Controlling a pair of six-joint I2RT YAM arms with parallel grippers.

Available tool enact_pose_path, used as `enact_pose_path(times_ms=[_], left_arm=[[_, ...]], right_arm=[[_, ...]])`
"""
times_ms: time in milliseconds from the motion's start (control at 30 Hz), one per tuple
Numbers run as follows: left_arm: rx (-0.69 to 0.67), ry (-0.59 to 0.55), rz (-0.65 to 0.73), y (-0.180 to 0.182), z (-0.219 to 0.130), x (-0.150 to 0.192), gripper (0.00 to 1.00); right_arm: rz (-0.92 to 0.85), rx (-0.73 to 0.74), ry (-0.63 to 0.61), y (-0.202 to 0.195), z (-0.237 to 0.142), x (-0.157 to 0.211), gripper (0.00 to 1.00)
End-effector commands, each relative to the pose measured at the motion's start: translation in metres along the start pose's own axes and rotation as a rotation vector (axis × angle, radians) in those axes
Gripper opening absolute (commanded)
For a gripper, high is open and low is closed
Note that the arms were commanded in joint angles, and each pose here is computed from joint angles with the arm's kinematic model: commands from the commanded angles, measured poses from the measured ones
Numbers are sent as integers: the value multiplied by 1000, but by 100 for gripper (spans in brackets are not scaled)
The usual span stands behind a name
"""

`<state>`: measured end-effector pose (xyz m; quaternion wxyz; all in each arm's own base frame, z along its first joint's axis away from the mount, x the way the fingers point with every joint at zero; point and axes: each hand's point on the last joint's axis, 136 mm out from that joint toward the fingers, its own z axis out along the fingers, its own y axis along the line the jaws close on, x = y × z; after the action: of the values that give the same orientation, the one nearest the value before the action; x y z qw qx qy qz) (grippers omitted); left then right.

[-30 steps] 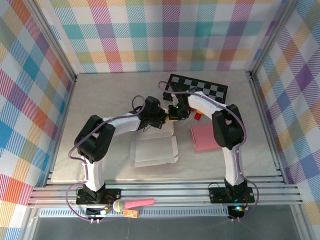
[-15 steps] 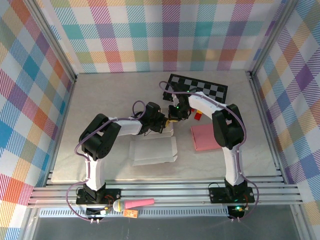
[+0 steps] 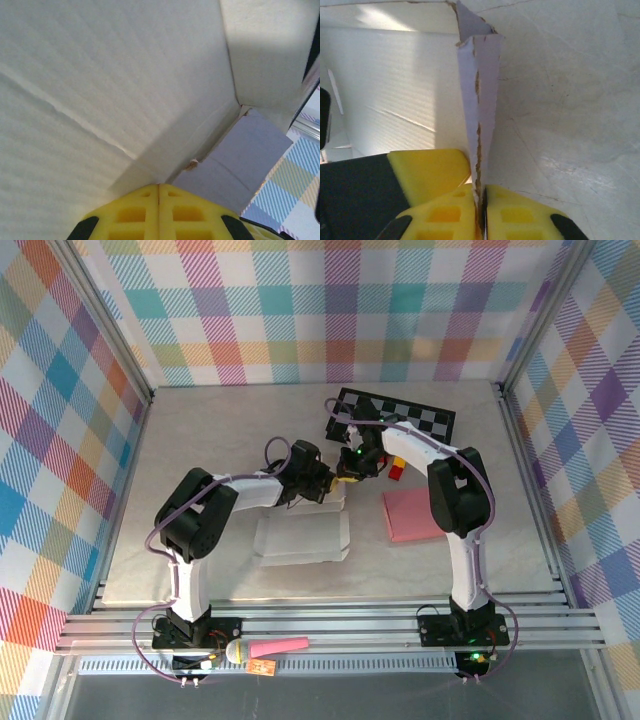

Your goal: Fold the paper box

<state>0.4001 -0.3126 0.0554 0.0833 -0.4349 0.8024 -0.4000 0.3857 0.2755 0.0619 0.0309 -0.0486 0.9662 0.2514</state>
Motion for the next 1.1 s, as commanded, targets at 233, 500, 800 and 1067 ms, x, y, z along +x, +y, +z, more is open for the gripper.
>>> enact_pose_path(times_ms=[233, 500, 800, 1067], left_arm=[[-63, -66, 164, -39, -85, -14, 30], [-727, -115, 787, 29, -165, -81, 44], [-892, -58, 856, 52, -127, -110, 51], [-1003, -151, 935, 50, -112, -139, 53]], right_arm=[[-5, 23, -194, 19, -66, -25, 47], [79, 26, -279, 23, -83, -8, 52], [92, 28, -228, 28, -60, 8, 52], [100, 37, -190, 22, -46, 17, 52]])
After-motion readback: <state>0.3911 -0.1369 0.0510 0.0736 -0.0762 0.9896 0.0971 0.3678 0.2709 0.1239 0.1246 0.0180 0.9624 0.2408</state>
